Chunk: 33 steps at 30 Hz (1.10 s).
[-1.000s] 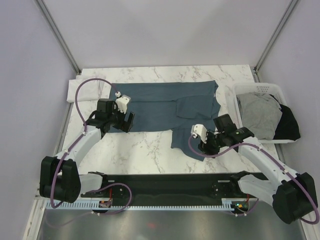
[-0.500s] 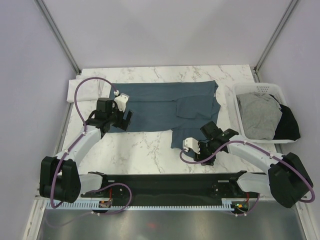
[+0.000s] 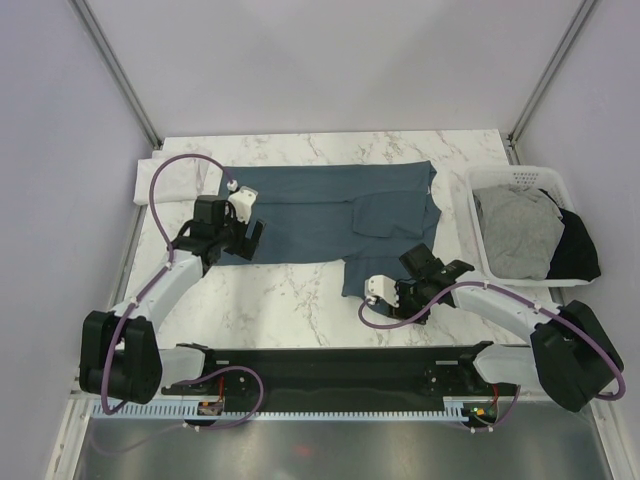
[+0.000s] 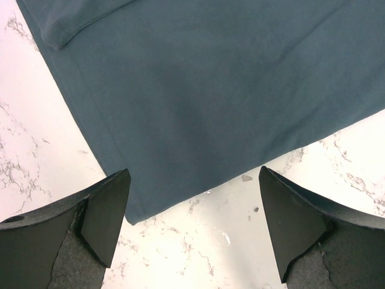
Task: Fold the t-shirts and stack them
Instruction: Fold the tshirt
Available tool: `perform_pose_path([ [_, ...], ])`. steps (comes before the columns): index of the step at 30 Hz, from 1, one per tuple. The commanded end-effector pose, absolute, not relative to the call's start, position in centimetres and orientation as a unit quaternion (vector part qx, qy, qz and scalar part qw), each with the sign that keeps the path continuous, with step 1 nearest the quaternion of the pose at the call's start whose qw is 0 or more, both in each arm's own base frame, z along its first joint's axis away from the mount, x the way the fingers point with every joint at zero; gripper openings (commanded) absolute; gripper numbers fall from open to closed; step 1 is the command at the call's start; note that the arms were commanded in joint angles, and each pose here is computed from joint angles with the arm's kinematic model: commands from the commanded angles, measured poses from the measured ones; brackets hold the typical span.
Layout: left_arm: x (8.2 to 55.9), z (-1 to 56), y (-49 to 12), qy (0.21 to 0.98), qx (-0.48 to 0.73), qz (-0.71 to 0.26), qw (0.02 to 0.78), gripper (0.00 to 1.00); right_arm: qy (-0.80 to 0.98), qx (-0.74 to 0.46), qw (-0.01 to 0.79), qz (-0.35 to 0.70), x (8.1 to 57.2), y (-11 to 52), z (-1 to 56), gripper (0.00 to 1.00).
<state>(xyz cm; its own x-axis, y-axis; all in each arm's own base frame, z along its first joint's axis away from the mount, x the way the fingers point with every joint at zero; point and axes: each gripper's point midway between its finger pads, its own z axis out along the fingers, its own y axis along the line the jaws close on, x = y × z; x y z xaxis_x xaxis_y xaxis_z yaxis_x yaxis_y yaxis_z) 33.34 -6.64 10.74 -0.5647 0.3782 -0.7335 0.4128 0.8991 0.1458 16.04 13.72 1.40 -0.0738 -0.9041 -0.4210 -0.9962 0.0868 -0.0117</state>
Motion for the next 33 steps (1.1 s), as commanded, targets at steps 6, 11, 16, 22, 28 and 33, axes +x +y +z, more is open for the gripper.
perform_pose_path([
  [6, 34.7, 11.1, -5.2, 0.881, 0.221, 0.019, 0.418, 0.95, 0.706, -0.668, 0.176, 0.153, 16.5, 14.8, 2.1, 0.25],
  [11, 34.6, 10.0, -3.5, 0.892, 0.207, 0.03, 0.4, 0.95, 0.707, -0.667, 0.175, 0.156, 16.6, 15.0, 2.4, 0.0],
  [16, 34.3, 9.1, -1.3, 0.899, 0.199, 0.03, 0.389, 0.9, 0.712, -0.656, 0.204, 0.142, 17.6, 15.2, 3.3, 0.0],
  [22, 34.2, 6.8, 0.6, 0.925, 0.166, -0.016, 0.341, 0.8, 0.721, -0.646, 0.224, 0.112, 18.7, 14.8, 3.3, 0.0],
  [28, 33.7, 4.9, 0.8, 0.941, 0.15, -0.046, 0.3, 0.63, 0.723, -0.642, 0.233, 0.105, 19.1, 14.8, 3.6, 0.0],
  [33, 33.3, 3.9, 0.9, 0.945, 0.151, -0.048, 0.286, 0.59, 0.724, -0.642, 0.233, 0.1, 19.2, 14.7, 3.4, 0.0],
])
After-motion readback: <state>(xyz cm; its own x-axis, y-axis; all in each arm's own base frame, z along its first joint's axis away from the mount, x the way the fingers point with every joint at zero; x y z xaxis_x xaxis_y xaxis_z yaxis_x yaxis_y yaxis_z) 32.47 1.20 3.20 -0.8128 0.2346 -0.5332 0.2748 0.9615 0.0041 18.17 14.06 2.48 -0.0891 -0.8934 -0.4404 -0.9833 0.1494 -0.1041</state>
